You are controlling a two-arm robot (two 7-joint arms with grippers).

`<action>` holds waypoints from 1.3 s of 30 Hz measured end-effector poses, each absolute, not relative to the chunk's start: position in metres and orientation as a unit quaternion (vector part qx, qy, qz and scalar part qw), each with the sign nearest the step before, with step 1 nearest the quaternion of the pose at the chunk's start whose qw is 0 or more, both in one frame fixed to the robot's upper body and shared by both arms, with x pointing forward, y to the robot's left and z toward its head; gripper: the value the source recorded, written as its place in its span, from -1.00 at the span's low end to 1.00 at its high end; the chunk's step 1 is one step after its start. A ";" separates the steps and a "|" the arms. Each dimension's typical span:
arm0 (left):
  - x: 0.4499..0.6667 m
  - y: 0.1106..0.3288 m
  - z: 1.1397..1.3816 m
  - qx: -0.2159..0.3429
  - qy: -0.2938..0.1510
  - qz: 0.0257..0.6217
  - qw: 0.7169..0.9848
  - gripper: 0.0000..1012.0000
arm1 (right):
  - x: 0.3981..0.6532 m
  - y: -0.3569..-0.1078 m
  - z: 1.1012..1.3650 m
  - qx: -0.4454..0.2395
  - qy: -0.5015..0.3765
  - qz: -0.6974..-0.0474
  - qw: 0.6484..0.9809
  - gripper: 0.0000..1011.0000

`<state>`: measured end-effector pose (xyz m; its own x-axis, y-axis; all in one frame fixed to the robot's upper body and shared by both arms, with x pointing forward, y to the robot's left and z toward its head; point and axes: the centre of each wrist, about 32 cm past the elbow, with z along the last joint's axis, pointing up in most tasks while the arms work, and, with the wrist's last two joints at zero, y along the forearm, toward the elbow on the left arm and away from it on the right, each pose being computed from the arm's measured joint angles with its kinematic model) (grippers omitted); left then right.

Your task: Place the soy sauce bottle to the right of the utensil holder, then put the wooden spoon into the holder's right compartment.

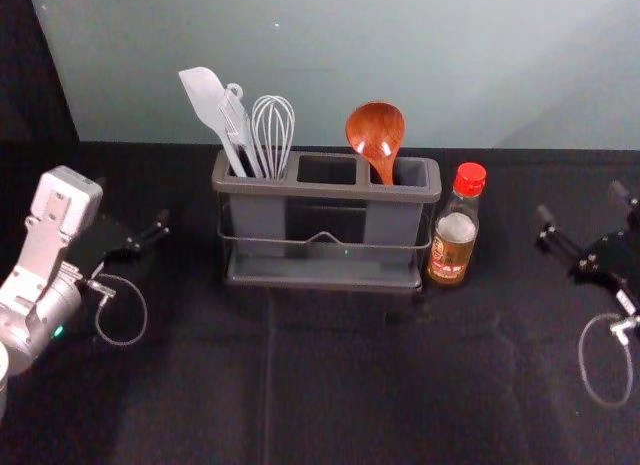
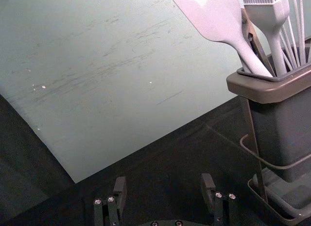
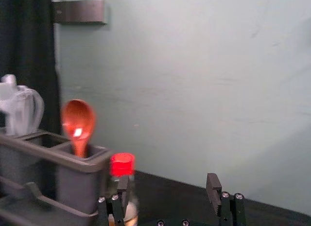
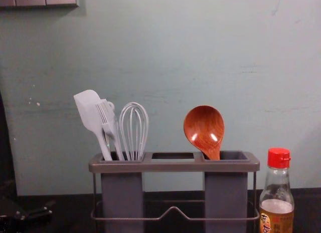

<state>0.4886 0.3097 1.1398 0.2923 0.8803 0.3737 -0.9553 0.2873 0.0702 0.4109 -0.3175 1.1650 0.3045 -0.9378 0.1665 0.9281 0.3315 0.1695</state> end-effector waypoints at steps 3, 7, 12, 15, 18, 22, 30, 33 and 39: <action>0.489 0.310 1.140 0.141 -0.132 0.580 0.791 0.99 | 0.421 -0.320 1.163 0.017 -0.138 -0.595 0.792 0.99; 0.489 0.310 1.140 0.142 -0.132 0.580 0.791 0.99 | 0.437 -0.319 1.162 0.013 -0.152 -0.610 0.778 0.99; 0.489 0.310 1.140 0.141 -0.132 0.580 0.791 0.99 | 0.466 -0.313 1.160 -0.006 -0.159 -0.622 0.767 0.99; 0.489 0.310 1.140 0.141 -0.132 0.580 0.791 0.99 | 0.480 -0.309 1.158 -0.017 -0.158 -0.623 0.766 0.99; 0.489 0.310 1.140 0.141 -0.132 0.580 0.791 0.99 | 0.492 -0.305 1.155 -0.028 -0.154 -0.623 0.766 0.99; 0.489 0.310 1.140 0.141 -0.132 0.580 0.791 0.99 | 0.502 -0.300 1.150 -0.041 -0.150 -0.622 0.767 0.99; 0.489 0.310 1.140 0.141 -0.132 0.580 0.791 0.99 | 0.510 -0.293 1.136 -0.071 -0.139 -0.627 0.764 0.99; 0.489 0.310 1.140 0.141 -0.132 0.580 0.791 0.99 | 0.510 -0.292 1.130 -0.078 -0.133 -0.629 0.762 0.99; 0.489 0.310 1.140 0.141 -0.132 0.580 0.791 0.99 | 0.509 -0.292 1.128 -0.078 -0.133 -0.629 0.762 0.99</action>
<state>0.4886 0.3097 1.1398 0.2923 0.8803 0.3737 -0.9553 0.2873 0.0703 0.5094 -0.2922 1.1277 0.1728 -0.9380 0.3004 0.9794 0.1959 0.0483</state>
